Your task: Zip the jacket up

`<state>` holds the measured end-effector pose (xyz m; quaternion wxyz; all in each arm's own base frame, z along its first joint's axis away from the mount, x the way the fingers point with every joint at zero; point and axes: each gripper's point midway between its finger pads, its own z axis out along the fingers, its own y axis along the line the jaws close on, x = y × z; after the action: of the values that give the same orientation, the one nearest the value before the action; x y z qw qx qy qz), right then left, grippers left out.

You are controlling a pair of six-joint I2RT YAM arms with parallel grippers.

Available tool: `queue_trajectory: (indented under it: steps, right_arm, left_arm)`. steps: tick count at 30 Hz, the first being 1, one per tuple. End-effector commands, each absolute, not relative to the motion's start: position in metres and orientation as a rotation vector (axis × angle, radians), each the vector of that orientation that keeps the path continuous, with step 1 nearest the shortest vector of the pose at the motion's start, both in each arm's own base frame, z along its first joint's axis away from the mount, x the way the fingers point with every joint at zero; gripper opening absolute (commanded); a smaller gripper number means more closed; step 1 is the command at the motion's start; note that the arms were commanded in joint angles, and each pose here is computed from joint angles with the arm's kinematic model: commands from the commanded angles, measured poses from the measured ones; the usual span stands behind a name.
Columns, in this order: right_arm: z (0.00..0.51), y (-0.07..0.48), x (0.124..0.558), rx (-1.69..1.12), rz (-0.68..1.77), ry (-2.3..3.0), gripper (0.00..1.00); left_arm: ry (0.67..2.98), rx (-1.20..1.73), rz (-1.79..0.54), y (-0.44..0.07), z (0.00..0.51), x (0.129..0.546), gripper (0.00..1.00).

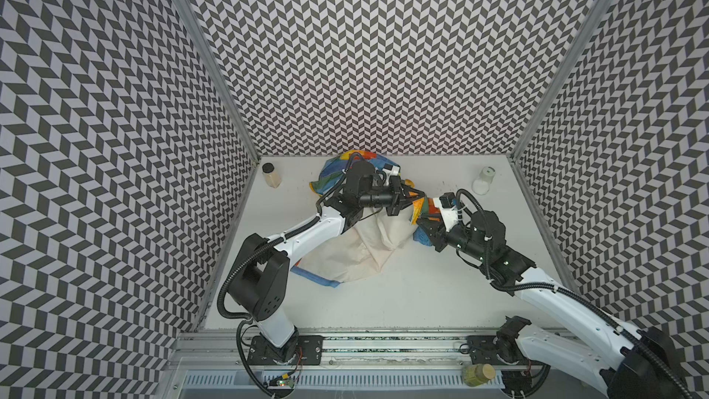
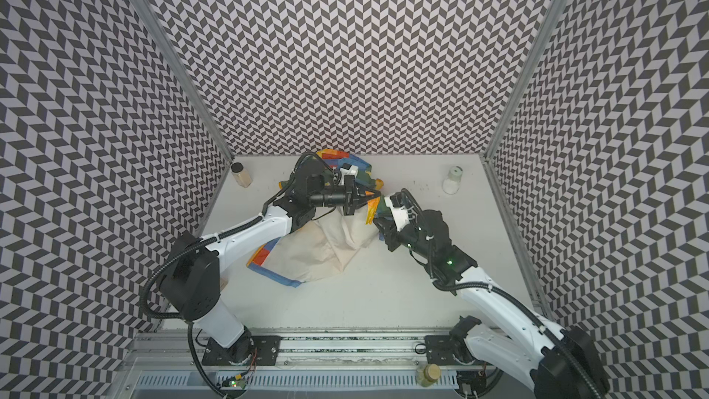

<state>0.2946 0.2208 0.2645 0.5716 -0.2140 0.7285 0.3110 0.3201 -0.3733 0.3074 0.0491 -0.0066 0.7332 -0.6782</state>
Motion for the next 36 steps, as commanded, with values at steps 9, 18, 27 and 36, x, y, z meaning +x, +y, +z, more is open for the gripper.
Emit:
queue_trajectory:
  steps: [9,18,27,36]
  right_arm:
    - [0.290,0.223,0.301,-0.517,0.693,1.614,0.24]
    - [0.296,0.220,0.305,-0.497,0.667,1.605,0.20]
    - [0.299,0.220,0.301,-0.512,0.672,1.600,0.15]
    - [0.288,0.222,0.298,-0.535,0.684,1.630,0.05]
  left_arm:
    - [2.136,0.083,-2.119,-0.376,0.346,0.311,0.00]
    - [2.142,0.092,-2.123,-0.379,0.346,0.307,0.00]
    - [2.137,0.092,-2.123,-0.379,0.348,0.307,0.00]
    - [2.131,0.102,-2.120,-0.380,0.352,0.308,0.00]
